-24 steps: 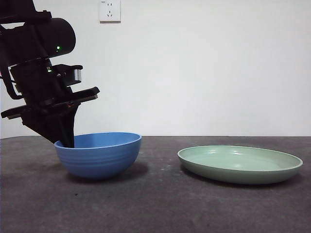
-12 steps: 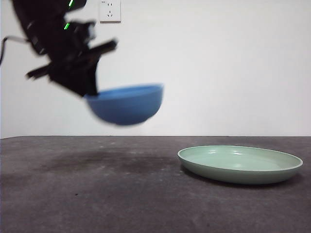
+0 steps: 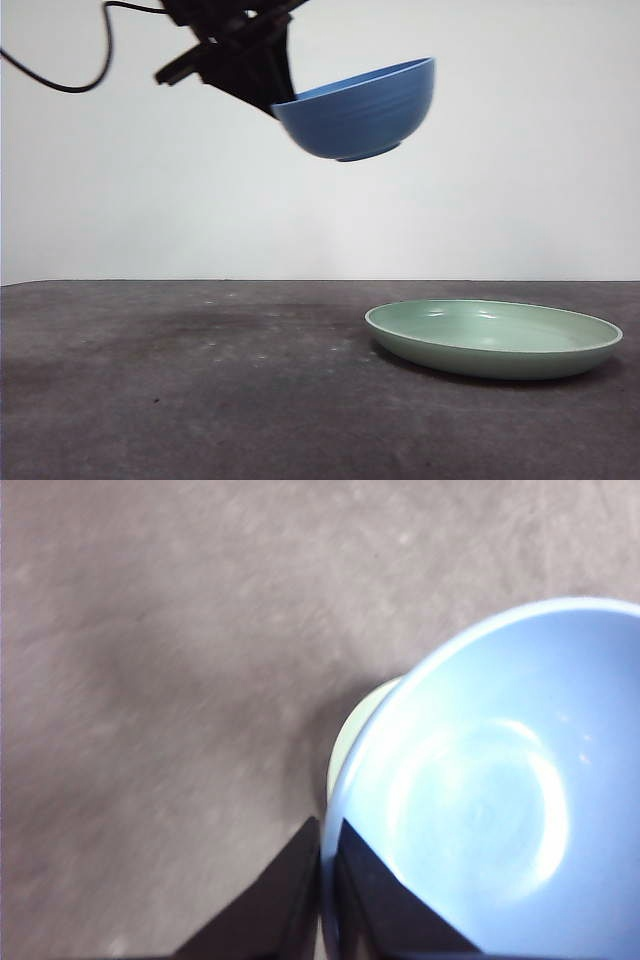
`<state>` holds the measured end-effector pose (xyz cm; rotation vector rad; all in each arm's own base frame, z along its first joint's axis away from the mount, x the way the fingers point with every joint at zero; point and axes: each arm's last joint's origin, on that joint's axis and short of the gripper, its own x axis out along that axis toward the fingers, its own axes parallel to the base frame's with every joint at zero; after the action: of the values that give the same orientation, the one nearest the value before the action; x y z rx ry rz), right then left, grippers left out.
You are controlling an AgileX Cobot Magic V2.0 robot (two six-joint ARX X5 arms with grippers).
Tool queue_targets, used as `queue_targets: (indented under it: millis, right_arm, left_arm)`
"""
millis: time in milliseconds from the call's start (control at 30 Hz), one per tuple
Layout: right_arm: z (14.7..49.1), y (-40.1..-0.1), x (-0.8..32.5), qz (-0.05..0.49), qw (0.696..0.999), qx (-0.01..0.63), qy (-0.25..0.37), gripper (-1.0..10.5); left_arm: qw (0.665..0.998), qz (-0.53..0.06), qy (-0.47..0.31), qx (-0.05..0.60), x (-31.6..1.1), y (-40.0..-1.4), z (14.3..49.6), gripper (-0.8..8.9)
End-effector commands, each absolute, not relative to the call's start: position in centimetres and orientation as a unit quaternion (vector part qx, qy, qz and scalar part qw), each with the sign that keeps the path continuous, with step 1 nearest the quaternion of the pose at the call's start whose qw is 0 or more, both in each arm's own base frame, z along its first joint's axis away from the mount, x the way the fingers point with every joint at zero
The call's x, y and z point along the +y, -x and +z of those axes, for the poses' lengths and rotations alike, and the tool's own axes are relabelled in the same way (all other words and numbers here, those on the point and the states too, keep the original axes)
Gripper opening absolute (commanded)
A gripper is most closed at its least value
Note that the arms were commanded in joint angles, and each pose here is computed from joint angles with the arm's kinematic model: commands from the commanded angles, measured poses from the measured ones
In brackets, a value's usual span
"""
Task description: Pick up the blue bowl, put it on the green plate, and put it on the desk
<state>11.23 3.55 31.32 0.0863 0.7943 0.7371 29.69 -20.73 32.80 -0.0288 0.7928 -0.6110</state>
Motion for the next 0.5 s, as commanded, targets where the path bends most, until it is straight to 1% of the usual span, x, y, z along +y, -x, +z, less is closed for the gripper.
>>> queue_targets:
  millis: [33,333,500]
  right_arm:
    - [31.9,-10.9,3.5,0.351,0.859,0.371,-0.044,3.6]
    - [32.1,-9.5,3.2,0.337,0.867,0.365,-0.041,3.6]
    - [32.1,-9.1,3.1,0.335,0.866,0.369,-0.043,3.6]
  left_arm:
    - [0.867,-0.301,0.007,0.397,-23.0,-30.8,31.6,0.11]
    - [0.835,-0.322,-0.027,0.446,-29.2,-33.1,27.2,0.11]
    - [0.820,-0.319,-0.045,0.474,-31.4,-34.3,24.7,0.11]
